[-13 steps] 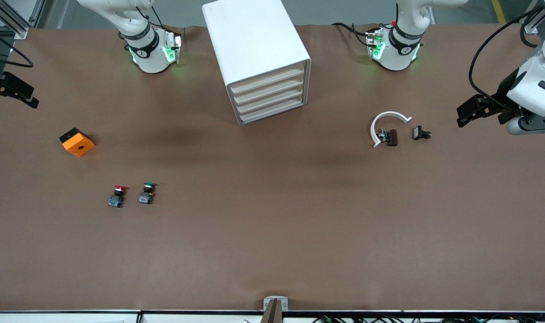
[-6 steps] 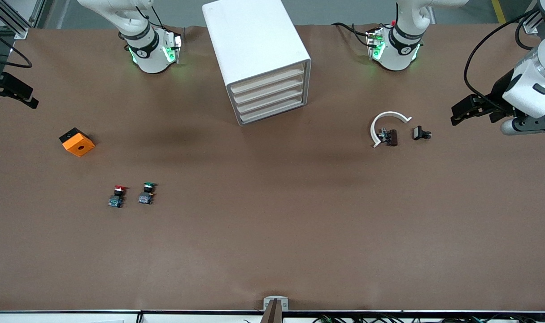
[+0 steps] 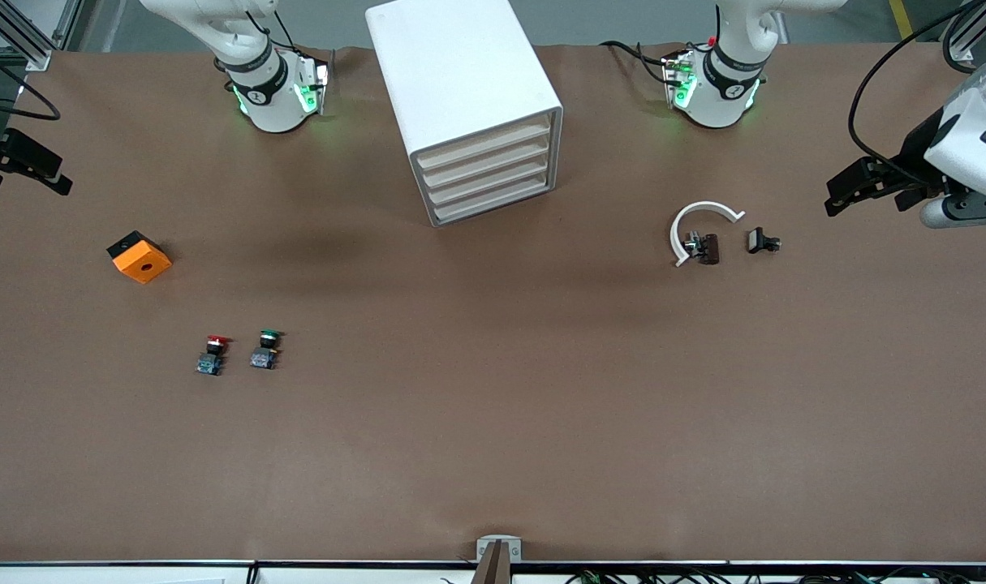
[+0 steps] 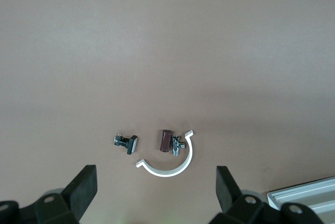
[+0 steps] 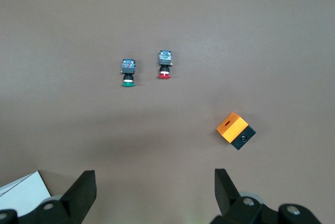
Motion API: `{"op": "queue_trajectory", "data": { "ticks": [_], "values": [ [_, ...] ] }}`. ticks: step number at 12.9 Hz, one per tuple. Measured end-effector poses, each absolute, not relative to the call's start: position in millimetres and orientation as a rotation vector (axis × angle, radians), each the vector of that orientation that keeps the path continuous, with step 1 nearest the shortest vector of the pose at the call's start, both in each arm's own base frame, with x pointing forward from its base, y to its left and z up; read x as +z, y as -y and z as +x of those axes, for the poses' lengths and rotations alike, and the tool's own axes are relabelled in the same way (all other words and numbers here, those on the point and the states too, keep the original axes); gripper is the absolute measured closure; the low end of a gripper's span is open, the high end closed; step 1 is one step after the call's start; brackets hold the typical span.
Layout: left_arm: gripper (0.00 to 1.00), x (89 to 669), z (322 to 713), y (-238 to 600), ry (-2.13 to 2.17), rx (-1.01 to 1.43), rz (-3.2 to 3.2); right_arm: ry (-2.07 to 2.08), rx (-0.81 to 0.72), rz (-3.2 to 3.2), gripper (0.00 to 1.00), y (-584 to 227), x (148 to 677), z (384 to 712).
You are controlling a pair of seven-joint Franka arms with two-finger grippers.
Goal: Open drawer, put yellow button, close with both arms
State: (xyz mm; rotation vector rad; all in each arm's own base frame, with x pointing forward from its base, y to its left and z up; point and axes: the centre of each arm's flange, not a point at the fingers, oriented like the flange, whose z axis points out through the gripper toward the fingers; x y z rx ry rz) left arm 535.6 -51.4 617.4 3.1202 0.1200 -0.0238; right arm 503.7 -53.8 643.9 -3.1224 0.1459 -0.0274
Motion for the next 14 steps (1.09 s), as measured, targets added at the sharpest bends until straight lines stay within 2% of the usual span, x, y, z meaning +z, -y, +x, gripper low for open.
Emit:
{"op": "queue_trajectory", "data": {
  "ticks": [14],
  "values": [
    [0.0,618.6,534.9,59.5,-0.094,-0.003,3.163,-0.124,-0.001,-3.122,0.0,55.6,652.3,498.3]
  ]
}}
